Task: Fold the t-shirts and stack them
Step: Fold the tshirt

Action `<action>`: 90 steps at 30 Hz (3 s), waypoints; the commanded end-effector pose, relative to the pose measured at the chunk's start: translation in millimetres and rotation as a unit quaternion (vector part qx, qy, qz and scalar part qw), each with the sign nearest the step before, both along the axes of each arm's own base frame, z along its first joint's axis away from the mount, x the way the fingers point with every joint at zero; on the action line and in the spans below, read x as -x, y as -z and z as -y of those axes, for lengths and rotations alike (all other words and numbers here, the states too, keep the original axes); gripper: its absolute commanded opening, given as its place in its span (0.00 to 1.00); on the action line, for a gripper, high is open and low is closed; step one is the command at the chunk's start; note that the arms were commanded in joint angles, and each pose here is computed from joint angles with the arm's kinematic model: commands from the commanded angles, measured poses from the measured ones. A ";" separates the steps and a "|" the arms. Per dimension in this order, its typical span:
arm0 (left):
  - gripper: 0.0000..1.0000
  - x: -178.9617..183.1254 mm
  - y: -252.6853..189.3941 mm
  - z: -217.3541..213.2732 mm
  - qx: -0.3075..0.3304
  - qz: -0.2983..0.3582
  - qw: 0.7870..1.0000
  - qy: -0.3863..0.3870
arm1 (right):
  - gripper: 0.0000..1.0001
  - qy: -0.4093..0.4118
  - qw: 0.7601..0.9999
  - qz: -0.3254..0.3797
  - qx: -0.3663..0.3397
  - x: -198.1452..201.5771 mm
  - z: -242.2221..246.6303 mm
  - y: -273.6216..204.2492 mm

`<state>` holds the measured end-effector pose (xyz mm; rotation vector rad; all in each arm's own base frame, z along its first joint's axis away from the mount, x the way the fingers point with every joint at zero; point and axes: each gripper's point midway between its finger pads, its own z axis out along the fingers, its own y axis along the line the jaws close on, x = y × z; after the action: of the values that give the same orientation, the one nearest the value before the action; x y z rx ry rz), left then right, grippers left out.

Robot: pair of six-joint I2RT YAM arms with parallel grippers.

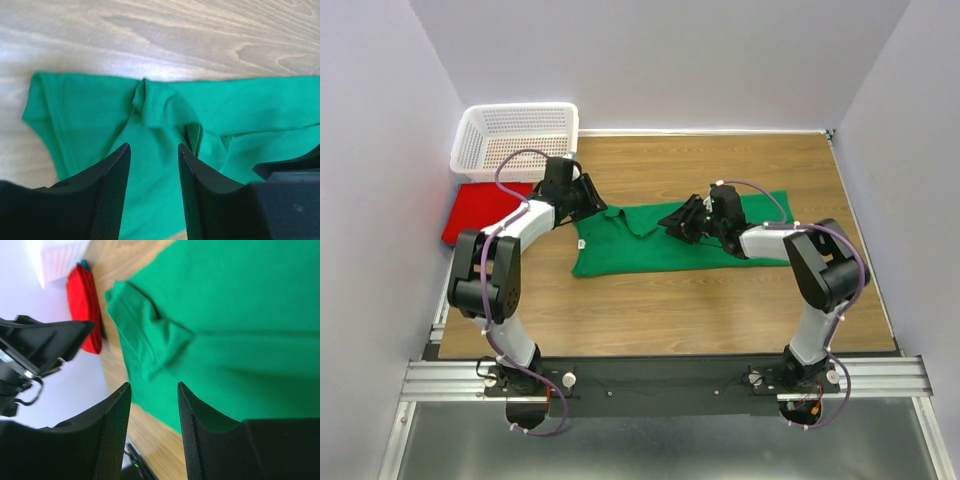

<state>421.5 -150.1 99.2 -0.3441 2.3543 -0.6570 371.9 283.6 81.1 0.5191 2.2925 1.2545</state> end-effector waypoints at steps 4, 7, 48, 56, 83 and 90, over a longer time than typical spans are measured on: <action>0.48 -18.7 17.1 7.2 0.005 -0.015 1.000 0.018 | 0.49 0.014 0.999 -0.003 -0.052 -24.0 -41.9 0.9; 0.47 -18.7 22.3 9.3 0.006 -0.026 0.999 0.021 | 0.49 0.010 0.999 -0.011 -0.052 -22.7 -52.3 7.8; 0.15 -14.1 41.5 24.5 0.022 -0.053 0.997 0.042 | 0.39 0.024 0.996 -0.086 -0.029 0.4 -69.2 37.6; 0.00 -18.5 32.1 27.0 0.027 -0.041 0.998 0.047 | 0.11 0.022 0.996 -0.086 -0.025 0.7 -68.9 35.7; 0.00 -52.3 10.3 35.9 0.019 -0.008 0.997 0.075 | 0.01 0.046 0.998 -0.046 0.021 -33.2 -33.1 24.8; 0.00 -48.6 5.9 35.7 0.022 -0.007 0.997 0.075 | 0.01 0.018 0.999 -0.022 0.034 -45.2 -30.1 17.3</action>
<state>480.0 -182.6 93.1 -0.2208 2.3813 -0.7572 403.2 313.4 46.7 0.6642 2.3654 1.1592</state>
